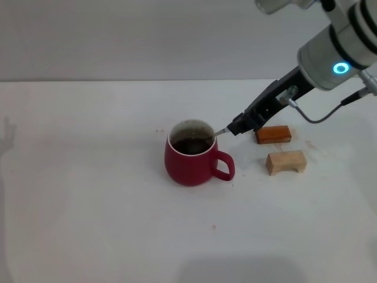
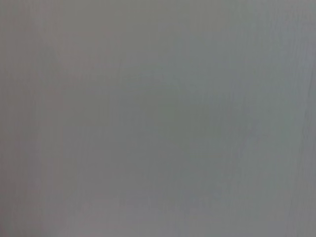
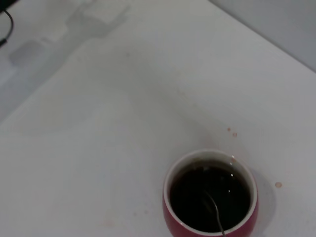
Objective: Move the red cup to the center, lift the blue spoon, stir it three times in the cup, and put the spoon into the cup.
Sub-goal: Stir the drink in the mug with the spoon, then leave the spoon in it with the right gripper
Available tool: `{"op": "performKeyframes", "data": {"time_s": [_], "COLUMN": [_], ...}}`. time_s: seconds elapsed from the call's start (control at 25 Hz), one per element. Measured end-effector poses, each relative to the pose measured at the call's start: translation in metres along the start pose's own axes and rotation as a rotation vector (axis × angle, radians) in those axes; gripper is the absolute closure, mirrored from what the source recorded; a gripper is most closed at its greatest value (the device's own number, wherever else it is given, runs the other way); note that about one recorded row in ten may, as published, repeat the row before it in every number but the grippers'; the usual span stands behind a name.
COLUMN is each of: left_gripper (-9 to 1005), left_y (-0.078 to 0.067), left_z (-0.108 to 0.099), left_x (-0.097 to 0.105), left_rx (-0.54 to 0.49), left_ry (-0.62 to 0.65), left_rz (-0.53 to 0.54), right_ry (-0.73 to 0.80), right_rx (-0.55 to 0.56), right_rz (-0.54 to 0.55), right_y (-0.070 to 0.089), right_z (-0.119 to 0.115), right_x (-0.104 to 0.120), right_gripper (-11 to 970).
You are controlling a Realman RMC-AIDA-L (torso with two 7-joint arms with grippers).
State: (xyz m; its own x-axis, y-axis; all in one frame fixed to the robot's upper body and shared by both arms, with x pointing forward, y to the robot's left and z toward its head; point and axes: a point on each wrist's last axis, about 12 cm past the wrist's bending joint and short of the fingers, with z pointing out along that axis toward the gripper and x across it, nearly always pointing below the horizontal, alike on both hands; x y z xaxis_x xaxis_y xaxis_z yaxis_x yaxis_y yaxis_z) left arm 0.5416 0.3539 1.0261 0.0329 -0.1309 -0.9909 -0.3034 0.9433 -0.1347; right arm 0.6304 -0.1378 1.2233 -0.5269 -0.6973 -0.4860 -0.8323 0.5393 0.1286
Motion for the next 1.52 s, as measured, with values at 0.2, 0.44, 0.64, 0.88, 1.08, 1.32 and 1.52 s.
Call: {"op": "performKeyframes", "data": {"time_s": [0.2,0.44,0.64,0.88,1.08,1.32,1.52], "left_gripper": [144,144,144,144,144,144,144], "left_y": [-0.001,-0.001,-0.002,-0.002,-0.002,-0.002,-0.002], "left_z": [0.000,0.001,0.002,0.002,0.002,0.002,0.002], "left_x": [0.000,-0.001,-0.001,-0.001,-0.001,-0.001,-0.001], "left_rx": [0.001,0.002,0.003,0.003,0.003,-0.003,-0.003], "left_ry": [-0.001,-0.002,-0.003,-0.003,-0.001,-0.002,-0.003], "left_rz": [0.000,-0.003,-0.004,-0.004,-0.004,-0.009,-0.010], "right_ry": [0.021,0.048,0.040,0.047,0.075,0.109,0.104], "right_rx": [-0.001,0.018,0.050,0.072,0.051,0.016,-0.007], "right_rz": [-0.015,-0.039,-0.053,-0.076,-0.093,-0.101,-0.127], "right_y": [-0.001,-0.003,-0.006,-0.006,-0.002,0.004,0.014], "right_z": [0.011,0.023,0.027,0.028,0.027,0.027,0.031], "right_x": [-0.005,-0.014,-0.022,-0.028,-0.028,-0.026,-0.032], "right_gripper": [825,825,824,825,825,824,825]}}
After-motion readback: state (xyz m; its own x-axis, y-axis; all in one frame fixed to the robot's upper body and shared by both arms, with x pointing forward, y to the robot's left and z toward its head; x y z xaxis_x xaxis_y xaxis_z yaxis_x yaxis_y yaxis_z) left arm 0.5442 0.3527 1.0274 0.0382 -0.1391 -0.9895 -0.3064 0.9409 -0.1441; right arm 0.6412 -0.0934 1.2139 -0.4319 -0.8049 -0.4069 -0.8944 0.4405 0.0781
